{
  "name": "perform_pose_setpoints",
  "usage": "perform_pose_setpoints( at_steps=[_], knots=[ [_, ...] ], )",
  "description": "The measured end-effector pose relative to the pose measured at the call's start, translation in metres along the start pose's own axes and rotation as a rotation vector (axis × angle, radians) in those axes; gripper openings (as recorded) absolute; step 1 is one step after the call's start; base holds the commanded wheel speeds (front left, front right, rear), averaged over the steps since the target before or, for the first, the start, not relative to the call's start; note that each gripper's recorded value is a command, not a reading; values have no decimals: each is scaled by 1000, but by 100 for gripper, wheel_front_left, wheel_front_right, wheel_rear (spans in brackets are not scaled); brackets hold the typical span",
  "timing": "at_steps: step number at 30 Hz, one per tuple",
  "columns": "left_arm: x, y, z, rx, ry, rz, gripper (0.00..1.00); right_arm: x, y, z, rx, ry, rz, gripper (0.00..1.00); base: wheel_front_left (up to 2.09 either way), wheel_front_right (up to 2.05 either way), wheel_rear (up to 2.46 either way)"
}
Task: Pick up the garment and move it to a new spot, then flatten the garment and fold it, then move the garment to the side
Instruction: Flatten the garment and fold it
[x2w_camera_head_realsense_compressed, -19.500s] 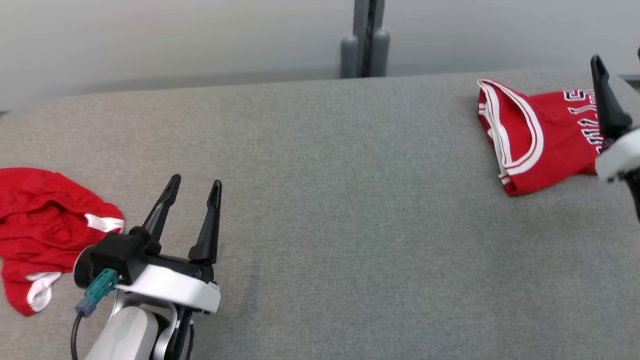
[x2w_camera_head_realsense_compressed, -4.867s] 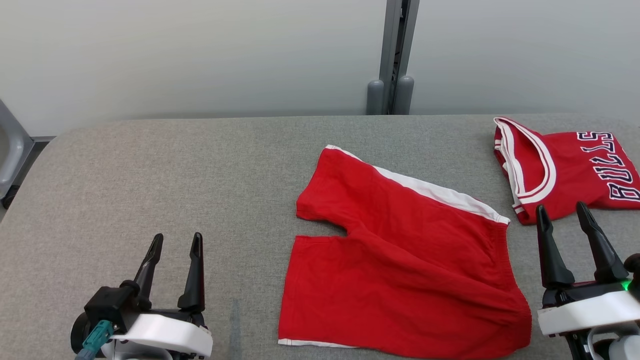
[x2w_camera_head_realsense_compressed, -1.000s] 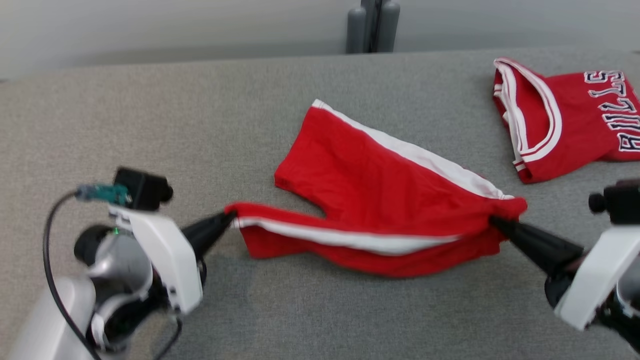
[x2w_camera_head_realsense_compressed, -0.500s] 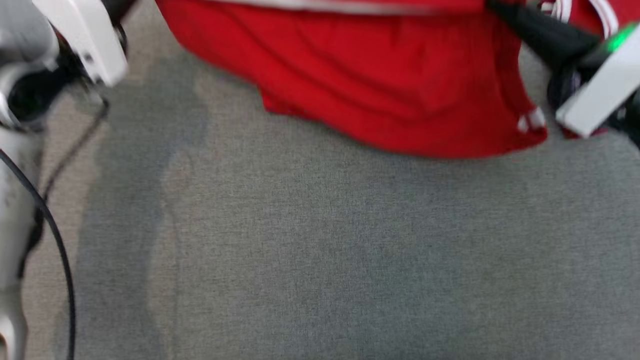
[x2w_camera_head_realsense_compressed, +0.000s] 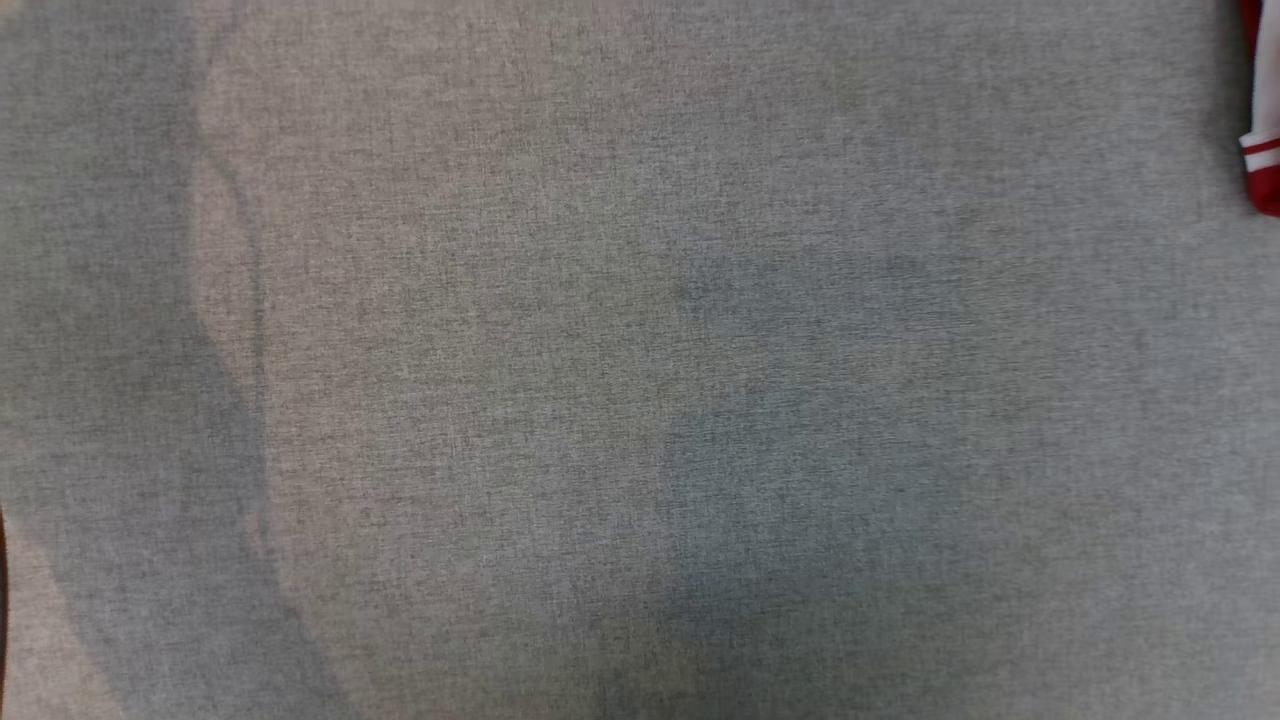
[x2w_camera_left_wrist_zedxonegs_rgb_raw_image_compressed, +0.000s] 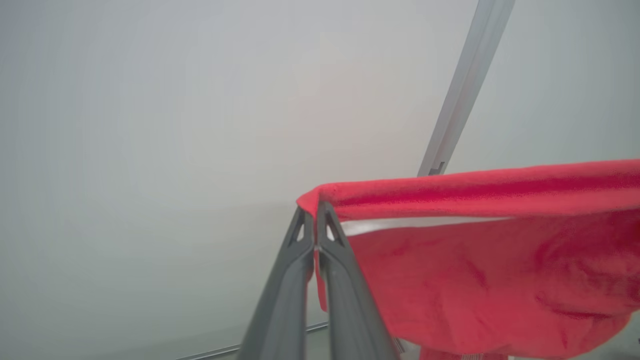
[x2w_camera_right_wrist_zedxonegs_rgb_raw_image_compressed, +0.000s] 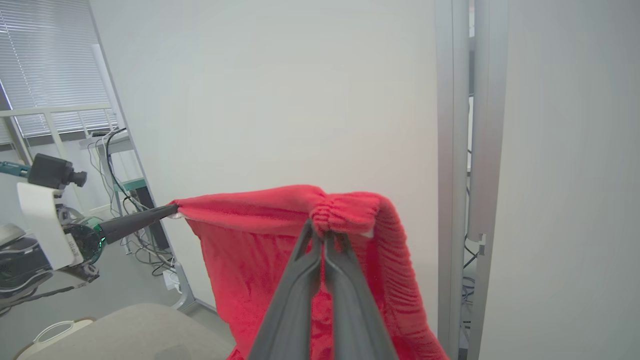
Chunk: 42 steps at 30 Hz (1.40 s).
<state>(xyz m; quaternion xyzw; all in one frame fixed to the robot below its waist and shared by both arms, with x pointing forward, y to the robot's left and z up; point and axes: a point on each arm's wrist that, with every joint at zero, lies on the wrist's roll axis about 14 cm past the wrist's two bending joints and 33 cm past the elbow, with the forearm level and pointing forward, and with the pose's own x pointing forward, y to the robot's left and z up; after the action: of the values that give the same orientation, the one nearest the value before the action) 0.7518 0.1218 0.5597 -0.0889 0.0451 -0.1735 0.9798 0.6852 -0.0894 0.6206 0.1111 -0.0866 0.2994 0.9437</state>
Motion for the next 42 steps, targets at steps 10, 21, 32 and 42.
perform_pose_setpoints(
  at_steps=[10,21,32,42],
  knots=[
    [0,-7,12,8,-79,-43,0,7,0,-22,-42,-47,13,0,0,0,0],
    [-74,3,-106,-40,385,-45,0,-73,36,-127,75,324,66,0,0,0,0],
    [-192,-22,-157,-105,698,-101,0,-151,82,-124,150,544,81,0,0,0,0],
    [-295,-70,-162,-143,825,-181,0,-229,122,-117,189,684,87,0,0,0,0]
  ],
)
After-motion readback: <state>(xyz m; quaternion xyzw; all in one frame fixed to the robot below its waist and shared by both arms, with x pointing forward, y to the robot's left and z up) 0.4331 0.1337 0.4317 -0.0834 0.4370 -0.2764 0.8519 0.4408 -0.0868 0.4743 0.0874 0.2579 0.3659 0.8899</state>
